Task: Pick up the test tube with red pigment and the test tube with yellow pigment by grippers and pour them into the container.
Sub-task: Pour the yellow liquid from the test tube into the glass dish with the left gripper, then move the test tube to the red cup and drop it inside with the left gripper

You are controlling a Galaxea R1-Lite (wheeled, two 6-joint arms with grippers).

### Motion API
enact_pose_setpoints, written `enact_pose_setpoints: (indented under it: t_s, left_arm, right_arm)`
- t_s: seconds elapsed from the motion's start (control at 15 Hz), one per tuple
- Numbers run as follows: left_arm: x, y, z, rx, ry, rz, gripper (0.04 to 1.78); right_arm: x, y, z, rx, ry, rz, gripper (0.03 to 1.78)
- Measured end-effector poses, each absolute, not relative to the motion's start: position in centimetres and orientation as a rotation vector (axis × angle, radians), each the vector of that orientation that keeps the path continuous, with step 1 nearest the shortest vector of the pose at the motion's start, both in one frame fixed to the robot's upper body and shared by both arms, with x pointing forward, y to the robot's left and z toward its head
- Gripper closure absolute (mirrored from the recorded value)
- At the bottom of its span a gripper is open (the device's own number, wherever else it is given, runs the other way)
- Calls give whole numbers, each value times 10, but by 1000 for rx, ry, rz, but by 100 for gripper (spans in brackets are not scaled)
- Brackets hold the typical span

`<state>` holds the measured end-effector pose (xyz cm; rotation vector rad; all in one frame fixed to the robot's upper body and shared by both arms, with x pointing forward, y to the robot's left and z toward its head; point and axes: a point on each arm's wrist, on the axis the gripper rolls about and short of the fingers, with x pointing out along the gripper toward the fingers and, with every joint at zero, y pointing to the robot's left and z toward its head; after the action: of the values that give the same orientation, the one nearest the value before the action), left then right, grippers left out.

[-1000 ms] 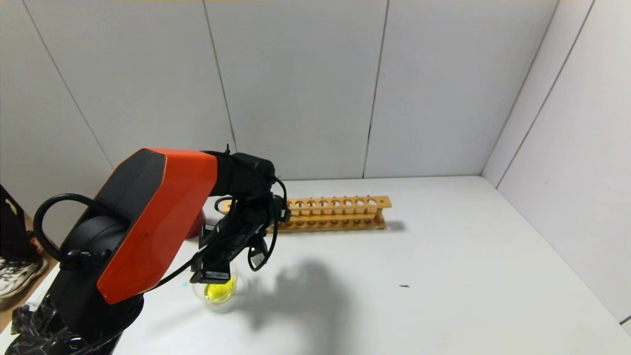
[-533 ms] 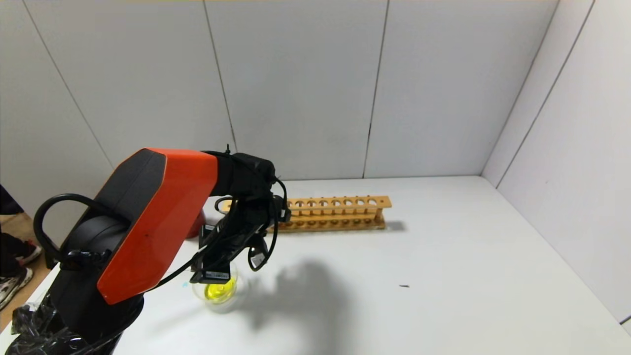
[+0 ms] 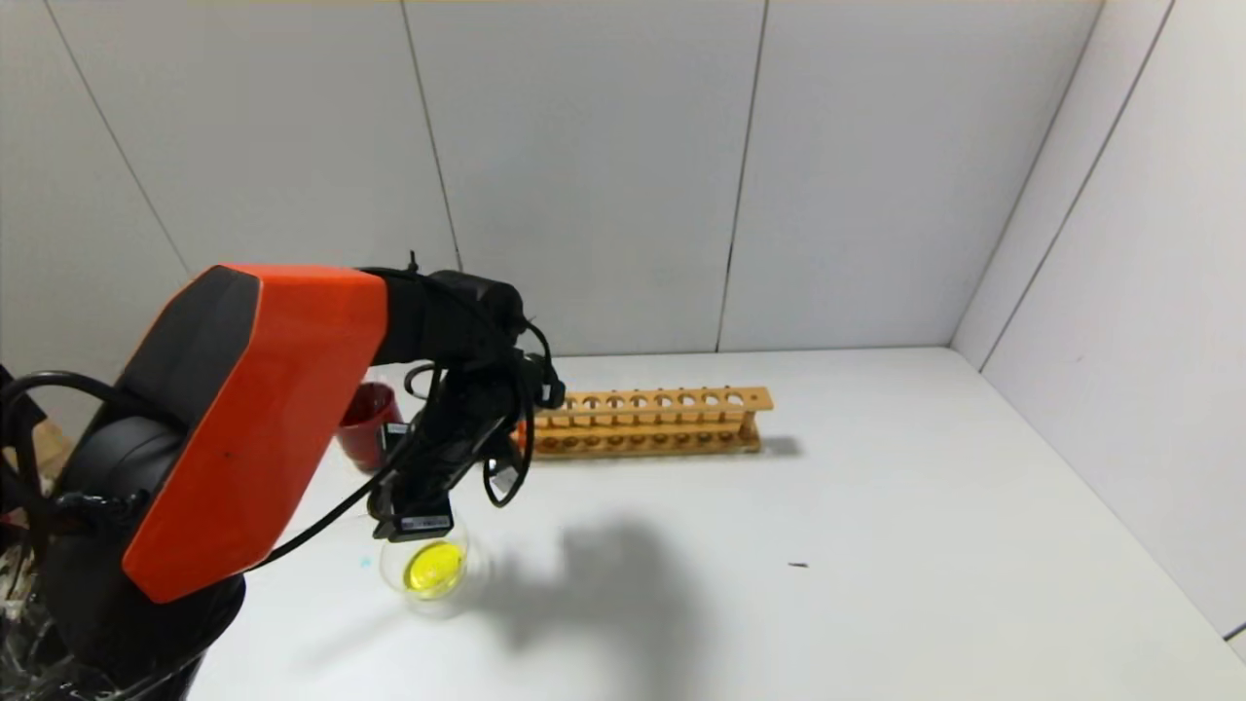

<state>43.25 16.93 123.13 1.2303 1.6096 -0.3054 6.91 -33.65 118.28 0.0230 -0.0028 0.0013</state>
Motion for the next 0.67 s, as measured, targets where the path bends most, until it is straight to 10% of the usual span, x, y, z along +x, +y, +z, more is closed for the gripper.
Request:
enact_pose_setpoints:
  t_s: [0.67]
  left_arm:
    - [408, 232, 1344, 663, 1280, -93, 153]
  right_arm:
    - [69, -336, 1183, 23, -3, 1, 10]
